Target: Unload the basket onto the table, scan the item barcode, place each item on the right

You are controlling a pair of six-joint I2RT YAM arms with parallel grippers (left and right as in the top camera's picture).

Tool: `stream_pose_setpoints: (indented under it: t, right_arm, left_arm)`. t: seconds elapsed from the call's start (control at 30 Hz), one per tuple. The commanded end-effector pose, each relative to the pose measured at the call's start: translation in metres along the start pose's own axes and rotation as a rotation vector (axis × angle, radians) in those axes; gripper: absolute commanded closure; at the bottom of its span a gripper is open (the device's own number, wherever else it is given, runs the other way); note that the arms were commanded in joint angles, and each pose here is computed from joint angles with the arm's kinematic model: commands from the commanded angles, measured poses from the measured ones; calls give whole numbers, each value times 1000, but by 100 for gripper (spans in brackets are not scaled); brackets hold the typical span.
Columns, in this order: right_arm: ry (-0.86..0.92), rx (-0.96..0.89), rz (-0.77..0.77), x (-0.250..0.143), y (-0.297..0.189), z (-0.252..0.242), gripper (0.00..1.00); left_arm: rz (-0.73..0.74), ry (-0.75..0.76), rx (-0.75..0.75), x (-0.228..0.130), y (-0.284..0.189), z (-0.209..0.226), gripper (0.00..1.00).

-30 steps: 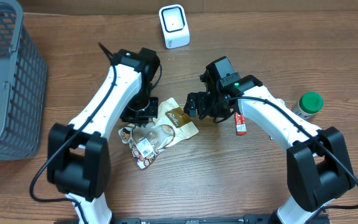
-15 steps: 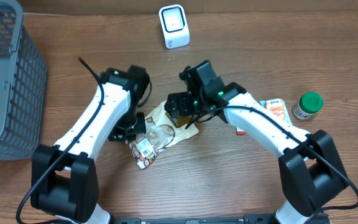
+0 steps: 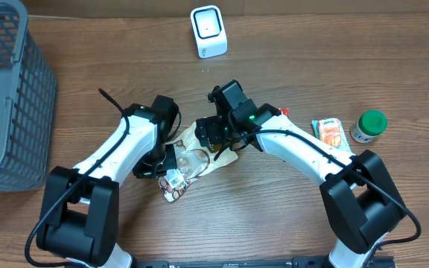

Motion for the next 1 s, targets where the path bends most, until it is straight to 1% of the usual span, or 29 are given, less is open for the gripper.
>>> stream_pose_setpoints:
  t: [0.0,0.53,0.97]
  right_arm:
    - [8,-18,2,-1,1,-3,9]
    - [73,-64,67,-13,0,-11,9]
    - [192,-101,85,-19,2,-17,9]
  left_arm:
    - [-17,-24,-40,0,4,-2,96]
    - [-162,-31,-94,25,3,-11,95]
    - [-175,-32,-98,27,2,-11,95]
Point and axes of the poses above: each gripper's point midway between its finger pads, its own y axis out along the fingers, its own z axis along the line the jaws close on, x = y × z, the point moved 7 cm from there along -y, back along the fingers, and after that the axes turned 10 degrees about y, right-handed, at the moved point
